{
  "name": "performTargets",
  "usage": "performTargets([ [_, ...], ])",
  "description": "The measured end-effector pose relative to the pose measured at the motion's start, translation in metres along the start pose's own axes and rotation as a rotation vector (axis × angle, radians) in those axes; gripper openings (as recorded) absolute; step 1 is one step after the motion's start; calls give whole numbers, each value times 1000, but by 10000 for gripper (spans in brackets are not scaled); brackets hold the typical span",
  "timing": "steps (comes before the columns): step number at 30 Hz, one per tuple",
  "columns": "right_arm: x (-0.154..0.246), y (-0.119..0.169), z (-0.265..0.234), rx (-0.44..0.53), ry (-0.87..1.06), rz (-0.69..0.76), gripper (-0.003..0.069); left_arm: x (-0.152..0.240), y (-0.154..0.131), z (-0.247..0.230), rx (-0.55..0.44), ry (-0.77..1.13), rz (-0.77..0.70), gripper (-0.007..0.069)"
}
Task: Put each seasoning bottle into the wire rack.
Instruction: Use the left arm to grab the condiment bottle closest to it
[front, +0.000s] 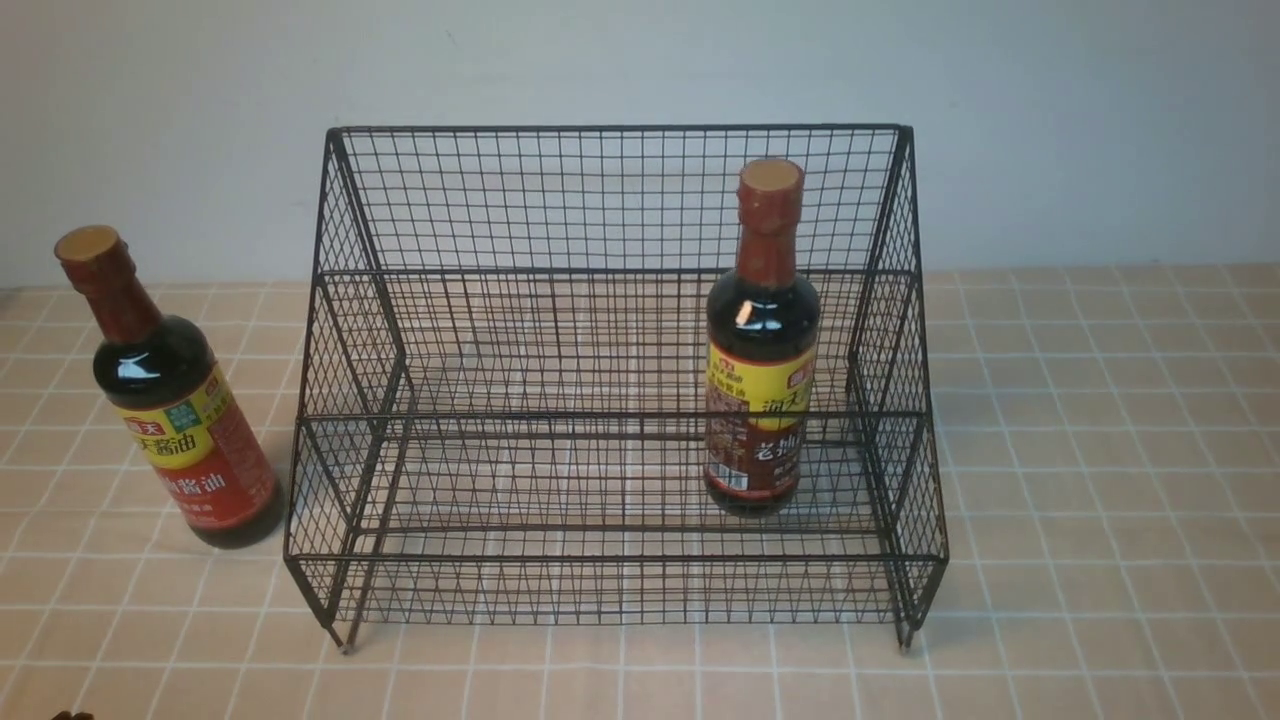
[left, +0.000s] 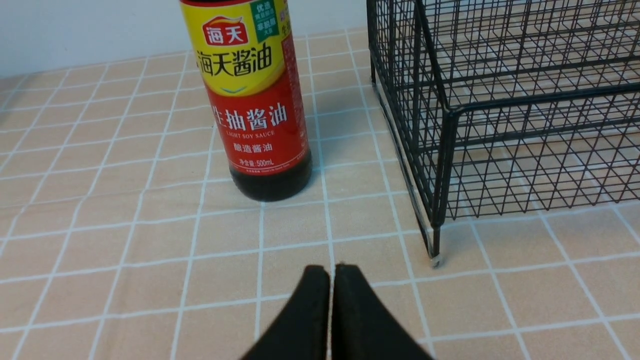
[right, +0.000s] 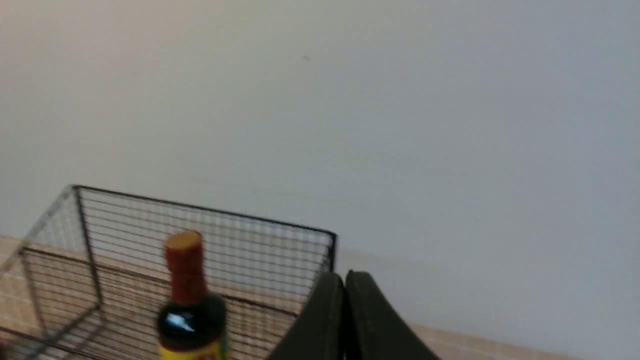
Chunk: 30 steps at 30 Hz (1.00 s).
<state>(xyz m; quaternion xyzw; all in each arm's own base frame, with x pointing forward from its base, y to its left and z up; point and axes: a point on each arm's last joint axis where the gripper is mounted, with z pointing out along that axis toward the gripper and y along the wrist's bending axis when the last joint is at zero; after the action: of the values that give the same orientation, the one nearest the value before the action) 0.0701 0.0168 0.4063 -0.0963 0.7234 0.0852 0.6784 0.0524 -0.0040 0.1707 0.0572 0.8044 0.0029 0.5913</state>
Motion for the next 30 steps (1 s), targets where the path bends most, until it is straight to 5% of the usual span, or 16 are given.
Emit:
performTargets([
  [14, 221, -15, -4, 285, 149, -15, -13, 0, 0, 0, 0, 0, 0, -7],
  [30, 225, -16, -6, 316, 130, 19, -13, 0, 0, 0, 0, 0, 0, -7],
])
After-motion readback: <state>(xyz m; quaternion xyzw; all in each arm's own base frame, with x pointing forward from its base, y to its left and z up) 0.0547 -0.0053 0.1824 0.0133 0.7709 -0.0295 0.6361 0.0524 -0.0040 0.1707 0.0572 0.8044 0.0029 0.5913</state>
